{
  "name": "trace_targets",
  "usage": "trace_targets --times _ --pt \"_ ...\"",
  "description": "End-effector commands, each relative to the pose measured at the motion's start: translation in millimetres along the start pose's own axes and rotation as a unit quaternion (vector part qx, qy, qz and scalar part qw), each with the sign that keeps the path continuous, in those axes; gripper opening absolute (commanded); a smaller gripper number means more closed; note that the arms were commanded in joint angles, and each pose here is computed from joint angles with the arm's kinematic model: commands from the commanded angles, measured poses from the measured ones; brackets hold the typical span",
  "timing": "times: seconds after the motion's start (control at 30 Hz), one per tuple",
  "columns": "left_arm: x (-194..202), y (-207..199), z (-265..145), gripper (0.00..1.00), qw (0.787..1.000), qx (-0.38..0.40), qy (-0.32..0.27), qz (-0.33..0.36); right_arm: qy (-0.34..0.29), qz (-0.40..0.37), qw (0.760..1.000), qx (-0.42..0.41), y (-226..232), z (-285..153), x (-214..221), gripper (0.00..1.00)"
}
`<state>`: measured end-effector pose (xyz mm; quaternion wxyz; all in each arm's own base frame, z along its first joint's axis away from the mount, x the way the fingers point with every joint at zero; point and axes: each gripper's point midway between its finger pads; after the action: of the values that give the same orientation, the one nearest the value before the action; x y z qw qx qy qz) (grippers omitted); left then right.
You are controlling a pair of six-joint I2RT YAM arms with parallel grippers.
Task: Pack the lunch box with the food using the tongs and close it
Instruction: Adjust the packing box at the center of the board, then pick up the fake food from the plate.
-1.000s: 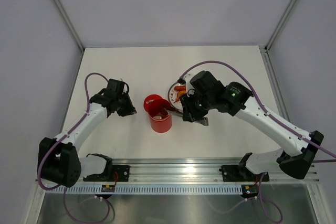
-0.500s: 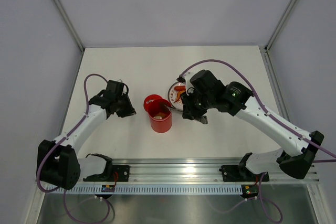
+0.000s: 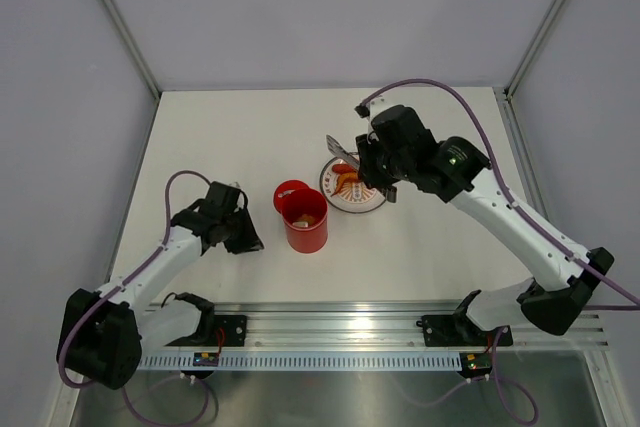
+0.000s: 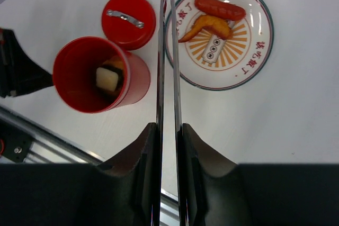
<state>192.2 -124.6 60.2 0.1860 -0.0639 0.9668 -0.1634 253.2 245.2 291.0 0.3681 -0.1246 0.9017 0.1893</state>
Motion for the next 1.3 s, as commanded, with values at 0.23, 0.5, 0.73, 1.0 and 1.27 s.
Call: trace_targets --times 0.23,0.5,0.73,1.0,1.27 --pt "10.1 -59.5 20.1 0.18 0.996 0.089 0.023 0.003 0.041 0.093 0.991 0.092 -74.2 70.6 -0.7 0.0" --pt "8.7 -91.6 33.0 0.17 0.993 0.109 0.042 0.026 0.07 0.093 0.989 0.094 -82.7 115.3 -1.8 0.0" --pt "-10.1 -98.9 29.8 0.17 0.994 0.098 0.024 0.05 0.095 0.095 0.985 0.113 -95.3 148.9 3.2 0.0" --pt "-15.9 -96.9 28.0 0.17 0.994 0.088 0.016 0.058 0.108 0.096 0.983 0.117 -99.1 153.1 17.4 0.0" --pt "-23.9 -90.0 18.8 0.17 0.995 0.065 -0.001 0.069 0.126 0.109 0.977 0.131 -104.0 144.4 33.7 0.0"
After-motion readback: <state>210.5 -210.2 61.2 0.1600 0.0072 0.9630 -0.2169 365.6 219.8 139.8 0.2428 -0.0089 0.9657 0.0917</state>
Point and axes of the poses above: each gripper's point midway between its finger pads, its own z axis out along the fingers, its own y axis along the line the jaws close on, x = y × z, and after that the axes turned 10 degrees about z, right-handed
